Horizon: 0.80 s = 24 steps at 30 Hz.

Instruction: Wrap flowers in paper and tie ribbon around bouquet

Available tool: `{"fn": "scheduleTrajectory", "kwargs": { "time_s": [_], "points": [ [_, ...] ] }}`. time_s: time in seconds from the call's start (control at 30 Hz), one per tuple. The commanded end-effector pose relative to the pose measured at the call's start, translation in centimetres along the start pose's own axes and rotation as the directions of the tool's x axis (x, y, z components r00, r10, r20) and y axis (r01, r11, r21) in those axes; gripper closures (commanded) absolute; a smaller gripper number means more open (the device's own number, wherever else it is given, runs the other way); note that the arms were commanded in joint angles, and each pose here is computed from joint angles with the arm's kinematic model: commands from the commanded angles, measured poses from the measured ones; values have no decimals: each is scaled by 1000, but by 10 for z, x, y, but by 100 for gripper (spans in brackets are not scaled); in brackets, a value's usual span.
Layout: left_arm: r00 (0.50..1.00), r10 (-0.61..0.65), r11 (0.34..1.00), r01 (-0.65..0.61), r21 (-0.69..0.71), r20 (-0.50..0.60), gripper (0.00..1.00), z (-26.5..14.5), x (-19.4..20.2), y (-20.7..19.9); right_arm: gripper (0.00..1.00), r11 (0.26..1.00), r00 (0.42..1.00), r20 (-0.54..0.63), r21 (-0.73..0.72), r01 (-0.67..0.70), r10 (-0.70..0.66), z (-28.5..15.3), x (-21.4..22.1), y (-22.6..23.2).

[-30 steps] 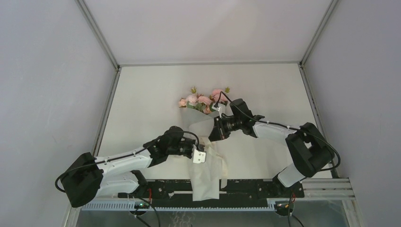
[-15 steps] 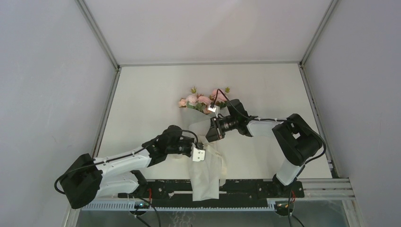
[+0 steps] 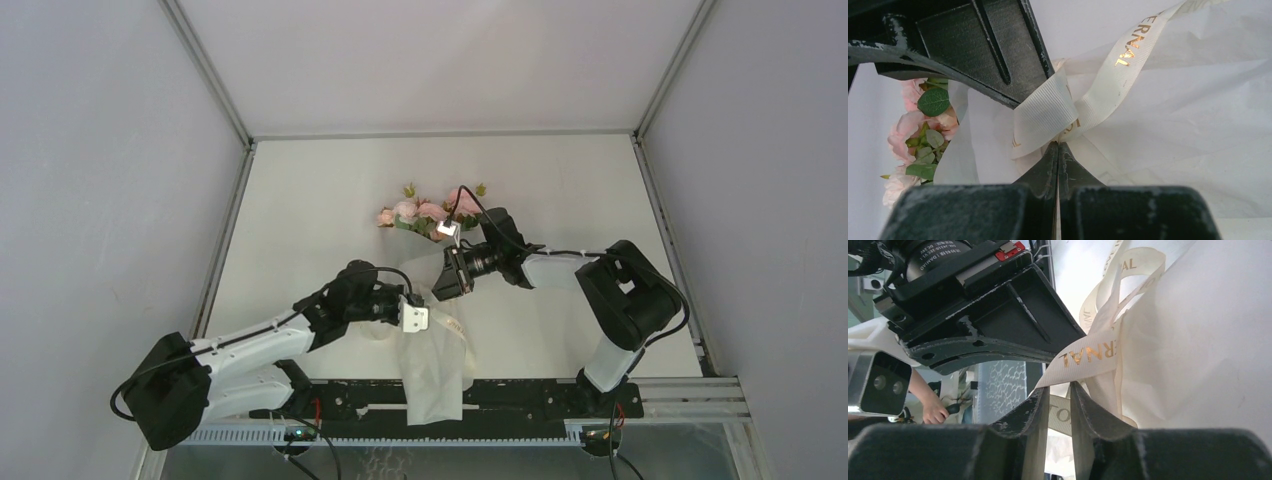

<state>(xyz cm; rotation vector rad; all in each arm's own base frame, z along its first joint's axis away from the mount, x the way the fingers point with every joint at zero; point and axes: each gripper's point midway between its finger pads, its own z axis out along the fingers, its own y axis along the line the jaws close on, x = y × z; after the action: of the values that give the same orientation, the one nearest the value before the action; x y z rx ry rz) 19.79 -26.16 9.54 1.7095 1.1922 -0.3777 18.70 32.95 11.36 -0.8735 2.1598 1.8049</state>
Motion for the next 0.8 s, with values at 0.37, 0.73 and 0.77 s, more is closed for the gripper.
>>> {"fn": "scheduleTrajectory", "kwargs": {
  "time_s": [0.37, 0.73, 0.77],
  "points": [
    [993, -1, 997, 9, -74, 114, 100, 1, -32, 30, 60, 990, 995, 32, 106, 91, -94, 3, -14, 0],
    [998, -20, 999, 22, -44, 55, 94, -7, -21, 19, 98, 986, 995, 52, 146, 79, -87, -4, -19, 3],
    [999, -25, 999, 26, -39, 34, 85, -9, -18, 18, 99, 985, 995, 55, 151, 79, -88, -5, -19, 3]
  ]
}}
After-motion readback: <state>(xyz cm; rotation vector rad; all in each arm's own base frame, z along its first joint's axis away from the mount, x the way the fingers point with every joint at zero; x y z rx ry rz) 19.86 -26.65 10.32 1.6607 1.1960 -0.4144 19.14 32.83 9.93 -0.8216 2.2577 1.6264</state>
